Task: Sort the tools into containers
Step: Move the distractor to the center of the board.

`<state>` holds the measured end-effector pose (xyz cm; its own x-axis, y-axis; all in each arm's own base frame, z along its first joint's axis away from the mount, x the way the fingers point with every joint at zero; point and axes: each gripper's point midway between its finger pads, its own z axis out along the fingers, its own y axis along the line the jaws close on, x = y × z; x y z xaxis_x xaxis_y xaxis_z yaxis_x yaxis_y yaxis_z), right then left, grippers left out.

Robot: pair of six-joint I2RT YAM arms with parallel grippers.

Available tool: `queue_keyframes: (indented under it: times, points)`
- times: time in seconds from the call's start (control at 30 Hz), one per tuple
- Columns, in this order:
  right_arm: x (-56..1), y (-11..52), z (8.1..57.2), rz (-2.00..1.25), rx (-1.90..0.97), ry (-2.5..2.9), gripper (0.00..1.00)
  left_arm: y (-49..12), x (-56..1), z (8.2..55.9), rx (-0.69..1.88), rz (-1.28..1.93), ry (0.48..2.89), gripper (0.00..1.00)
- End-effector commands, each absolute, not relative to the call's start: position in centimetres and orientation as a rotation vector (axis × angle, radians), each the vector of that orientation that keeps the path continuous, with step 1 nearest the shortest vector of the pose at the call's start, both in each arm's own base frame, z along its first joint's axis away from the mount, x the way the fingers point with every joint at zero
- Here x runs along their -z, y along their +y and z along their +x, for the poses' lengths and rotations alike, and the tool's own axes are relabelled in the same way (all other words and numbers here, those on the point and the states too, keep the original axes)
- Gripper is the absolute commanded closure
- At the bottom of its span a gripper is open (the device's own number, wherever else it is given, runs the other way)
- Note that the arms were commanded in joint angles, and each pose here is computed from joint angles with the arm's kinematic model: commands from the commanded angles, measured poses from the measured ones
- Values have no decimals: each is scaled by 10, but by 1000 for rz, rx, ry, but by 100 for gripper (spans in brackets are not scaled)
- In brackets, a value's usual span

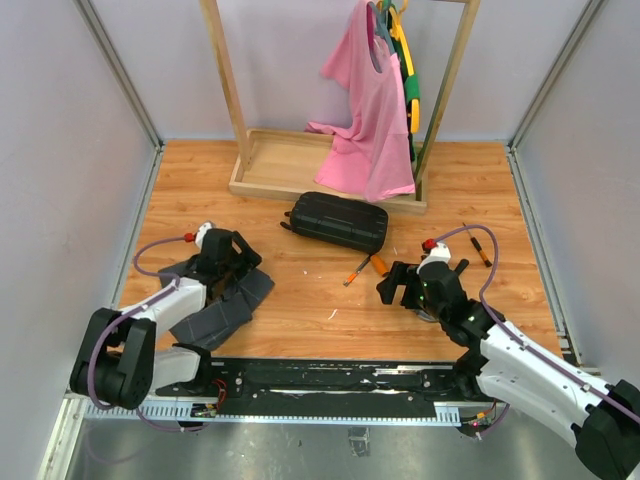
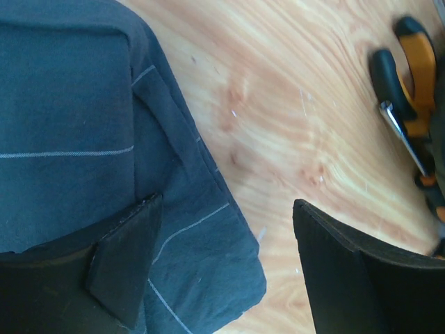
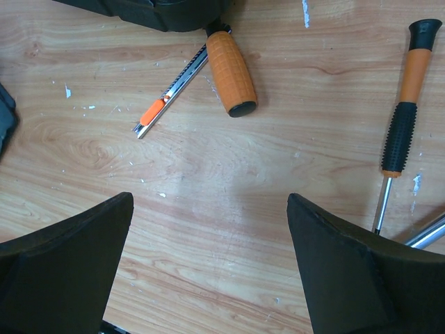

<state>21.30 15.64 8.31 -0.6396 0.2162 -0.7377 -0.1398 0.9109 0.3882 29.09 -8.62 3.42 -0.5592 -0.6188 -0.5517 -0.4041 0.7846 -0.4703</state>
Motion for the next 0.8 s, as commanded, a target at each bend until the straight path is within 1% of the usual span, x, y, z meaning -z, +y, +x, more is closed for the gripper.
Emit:
queue_keyframes:
  times: [0.0,0.3,0.47,0.63,0.77]
  points:
    - [-92,160,212,42,-542,2194,6,-54,-20,296,250,-816,2263,19]
    - [-97,156,209,39,-537,2185,6,-24,-23,356,189,-888,2207,19]
    - [-103,148,206,46,-515,2164,6,-25,-56,391,222,-805,2143,19]
    - [-105,142,206,52,-491,2152,6,-33,-94,408,285,-717,2081,18]
    - [-107,140,210,44,-462,2148,5,-44,-111,404,354,-669,2069,17]
